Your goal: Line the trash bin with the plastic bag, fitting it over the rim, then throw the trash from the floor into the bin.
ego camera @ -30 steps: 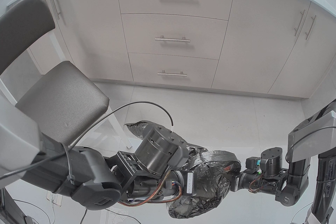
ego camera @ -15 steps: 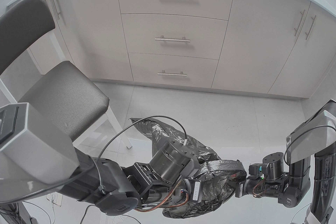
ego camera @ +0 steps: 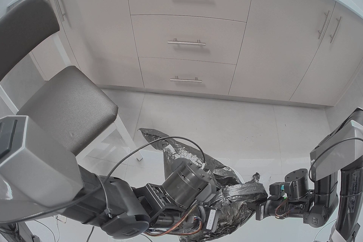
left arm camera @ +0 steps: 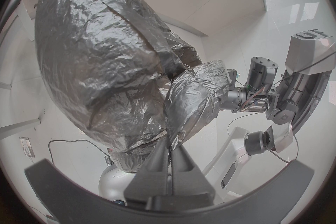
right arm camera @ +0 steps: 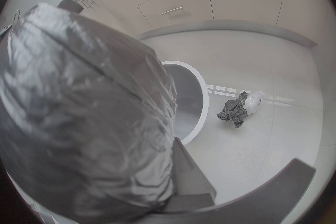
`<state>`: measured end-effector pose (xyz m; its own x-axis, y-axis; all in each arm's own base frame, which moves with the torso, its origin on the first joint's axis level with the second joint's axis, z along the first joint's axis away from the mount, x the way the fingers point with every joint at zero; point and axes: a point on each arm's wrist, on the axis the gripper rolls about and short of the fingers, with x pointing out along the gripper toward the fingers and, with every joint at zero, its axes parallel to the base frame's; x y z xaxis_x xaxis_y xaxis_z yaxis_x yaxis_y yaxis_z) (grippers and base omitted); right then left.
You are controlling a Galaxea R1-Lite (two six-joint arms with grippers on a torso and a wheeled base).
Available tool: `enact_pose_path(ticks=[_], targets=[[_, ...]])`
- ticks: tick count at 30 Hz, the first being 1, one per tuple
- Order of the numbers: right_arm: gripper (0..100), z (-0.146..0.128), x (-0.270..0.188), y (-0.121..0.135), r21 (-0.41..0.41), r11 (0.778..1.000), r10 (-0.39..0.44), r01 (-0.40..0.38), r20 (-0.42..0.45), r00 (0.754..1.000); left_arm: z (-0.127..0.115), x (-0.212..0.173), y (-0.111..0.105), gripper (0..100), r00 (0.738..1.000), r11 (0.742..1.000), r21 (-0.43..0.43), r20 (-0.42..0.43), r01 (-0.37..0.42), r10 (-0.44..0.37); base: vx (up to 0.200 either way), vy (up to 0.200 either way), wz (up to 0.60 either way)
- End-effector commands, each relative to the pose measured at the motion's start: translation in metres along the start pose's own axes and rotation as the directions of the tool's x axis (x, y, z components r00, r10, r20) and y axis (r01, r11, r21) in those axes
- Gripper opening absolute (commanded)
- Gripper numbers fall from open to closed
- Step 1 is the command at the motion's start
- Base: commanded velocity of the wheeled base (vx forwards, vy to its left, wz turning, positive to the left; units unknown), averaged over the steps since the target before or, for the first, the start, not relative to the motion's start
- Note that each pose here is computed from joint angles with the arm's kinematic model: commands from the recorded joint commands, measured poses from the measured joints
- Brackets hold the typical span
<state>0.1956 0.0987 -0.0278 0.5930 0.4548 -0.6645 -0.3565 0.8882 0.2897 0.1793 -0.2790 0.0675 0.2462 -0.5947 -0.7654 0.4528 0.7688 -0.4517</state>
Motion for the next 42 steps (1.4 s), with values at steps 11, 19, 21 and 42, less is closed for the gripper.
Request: enact_pose_path(ticks=[11, 19, 21, 42], targets=[[0, -0.008, 0.022, -0.023, 0.049, 0.997, -0.057, 0.059, -0.037, 0.998, -0.005, 0.030, 0.016, 0, 0.999, 0.999, -0.012, -0.032, -0.042, 0.041, 0.000, 0.000, 0.00], [0, -0.008, 0.022, -0.024, 0.018, 0.997, -0.078, 0.078, -0.031, 0.997, -0.013, 0.040, 0.024, 0, 0.996, 0.997, 0.049, -0.074, -0.056, 0.059, 0.000, 0.000, 0.00], [0, -0.008, 0.022, -0.025, 0.015, 0.996, -0.085, 0.086, -0.029, 0.996, -0.015, 0.041, 0.024, 0, 0.997, 0.998, 0.053, -0.062, -0.046, 0.049, 0.000, 0.000, 0.00], [100, 0.011, 0.000, -0.023, -0.029, 0.999, -0.039, 0.041, 0.060, 0.997, -0.026, 0.046, 0.033, 0, 0.997, 0.995, 0.070, 0.025, 0.076, -0.078, 0.000, 0.000, 0.00]])
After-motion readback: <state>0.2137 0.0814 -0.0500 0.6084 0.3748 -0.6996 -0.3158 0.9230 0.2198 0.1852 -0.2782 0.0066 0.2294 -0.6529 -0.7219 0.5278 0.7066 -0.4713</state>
